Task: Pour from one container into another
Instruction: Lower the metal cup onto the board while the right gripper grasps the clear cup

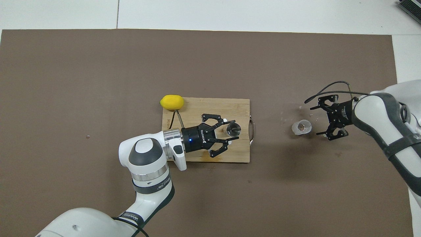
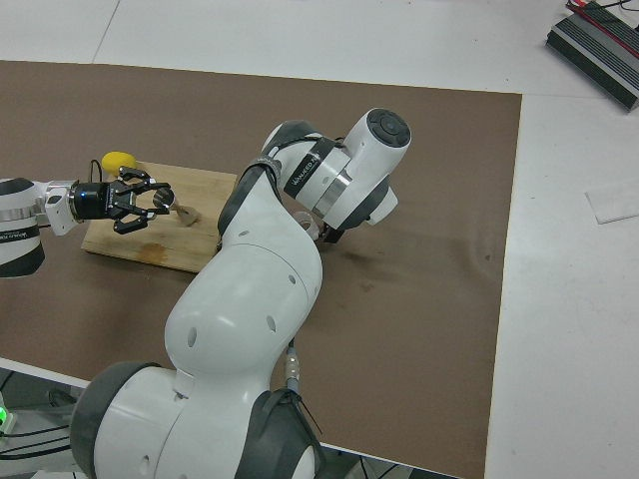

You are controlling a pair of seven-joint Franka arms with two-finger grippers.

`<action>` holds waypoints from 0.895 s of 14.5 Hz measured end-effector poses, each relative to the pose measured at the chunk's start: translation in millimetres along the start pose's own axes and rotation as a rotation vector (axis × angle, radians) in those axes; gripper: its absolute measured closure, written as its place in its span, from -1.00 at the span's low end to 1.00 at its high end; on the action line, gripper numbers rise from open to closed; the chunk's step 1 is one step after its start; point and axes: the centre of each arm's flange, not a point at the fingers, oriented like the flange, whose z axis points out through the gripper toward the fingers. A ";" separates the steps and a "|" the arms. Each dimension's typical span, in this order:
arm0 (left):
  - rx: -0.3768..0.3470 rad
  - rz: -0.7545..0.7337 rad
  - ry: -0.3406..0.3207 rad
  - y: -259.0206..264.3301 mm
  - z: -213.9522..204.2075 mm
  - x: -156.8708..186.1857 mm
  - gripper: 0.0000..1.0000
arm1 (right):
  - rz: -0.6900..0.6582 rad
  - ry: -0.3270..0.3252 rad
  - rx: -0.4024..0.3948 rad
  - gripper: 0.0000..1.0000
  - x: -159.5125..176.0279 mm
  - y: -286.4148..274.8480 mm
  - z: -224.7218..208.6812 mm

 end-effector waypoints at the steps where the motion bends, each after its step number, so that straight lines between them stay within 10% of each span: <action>1: 0.001 -0.001 -0.001 0.1 -0.3 -0.7 -0.02 | 0.005 -0.017 0.002 -1.00 0.1 2.2 3.8; 13: 0.011 -0.022 0.038 2.2 4.7 -14.2 -0.02 | 0.007 -0.056 -0.010 -0.96 -10.2 11.1 27.8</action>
